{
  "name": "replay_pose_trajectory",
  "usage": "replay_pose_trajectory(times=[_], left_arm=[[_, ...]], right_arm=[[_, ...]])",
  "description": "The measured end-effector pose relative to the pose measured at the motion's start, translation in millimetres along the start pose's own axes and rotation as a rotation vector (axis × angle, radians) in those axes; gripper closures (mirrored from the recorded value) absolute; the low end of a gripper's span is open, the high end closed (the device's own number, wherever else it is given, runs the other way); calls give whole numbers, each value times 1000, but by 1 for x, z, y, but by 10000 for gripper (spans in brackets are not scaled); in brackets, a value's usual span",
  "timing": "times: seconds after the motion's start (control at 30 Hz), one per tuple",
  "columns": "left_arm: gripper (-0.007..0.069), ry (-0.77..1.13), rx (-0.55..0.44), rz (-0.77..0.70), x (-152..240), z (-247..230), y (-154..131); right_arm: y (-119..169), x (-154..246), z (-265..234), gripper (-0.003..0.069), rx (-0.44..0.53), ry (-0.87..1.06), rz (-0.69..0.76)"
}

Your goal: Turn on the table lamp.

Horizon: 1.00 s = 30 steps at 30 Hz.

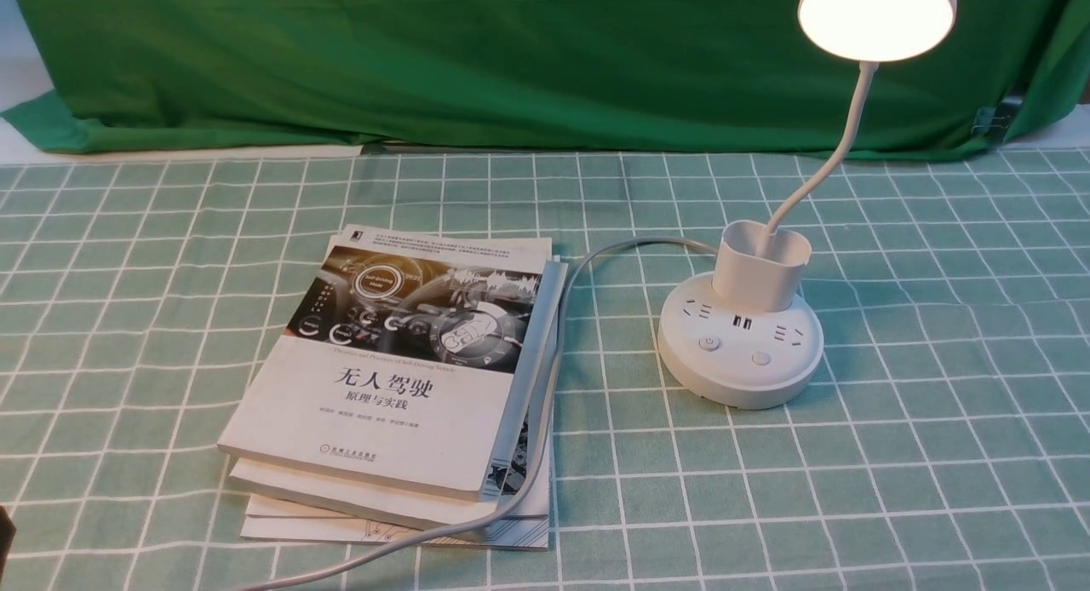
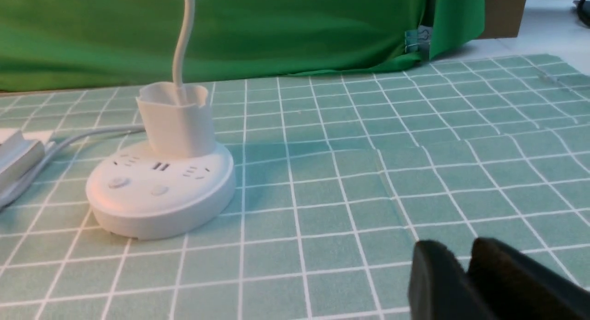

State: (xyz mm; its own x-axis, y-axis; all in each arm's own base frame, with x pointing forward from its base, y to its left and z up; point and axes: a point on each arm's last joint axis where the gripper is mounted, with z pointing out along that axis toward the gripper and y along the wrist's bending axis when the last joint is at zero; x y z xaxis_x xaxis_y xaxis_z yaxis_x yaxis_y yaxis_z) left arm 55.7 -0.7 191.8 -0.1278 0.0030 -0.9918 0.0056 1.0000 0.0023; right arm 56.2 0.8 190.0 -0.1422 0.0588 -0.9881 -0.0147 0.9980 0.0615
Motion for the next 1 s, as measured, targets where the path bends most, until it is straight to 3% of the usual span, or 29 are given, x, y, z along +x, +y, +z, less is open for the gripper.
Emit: replay_pose_trajectory(times=[1.0], left_arm=[[604, 0, 0, 0, 0, 0, 0]], right_arm=[[0, 1, 0, 424, 1, 6, -48]])
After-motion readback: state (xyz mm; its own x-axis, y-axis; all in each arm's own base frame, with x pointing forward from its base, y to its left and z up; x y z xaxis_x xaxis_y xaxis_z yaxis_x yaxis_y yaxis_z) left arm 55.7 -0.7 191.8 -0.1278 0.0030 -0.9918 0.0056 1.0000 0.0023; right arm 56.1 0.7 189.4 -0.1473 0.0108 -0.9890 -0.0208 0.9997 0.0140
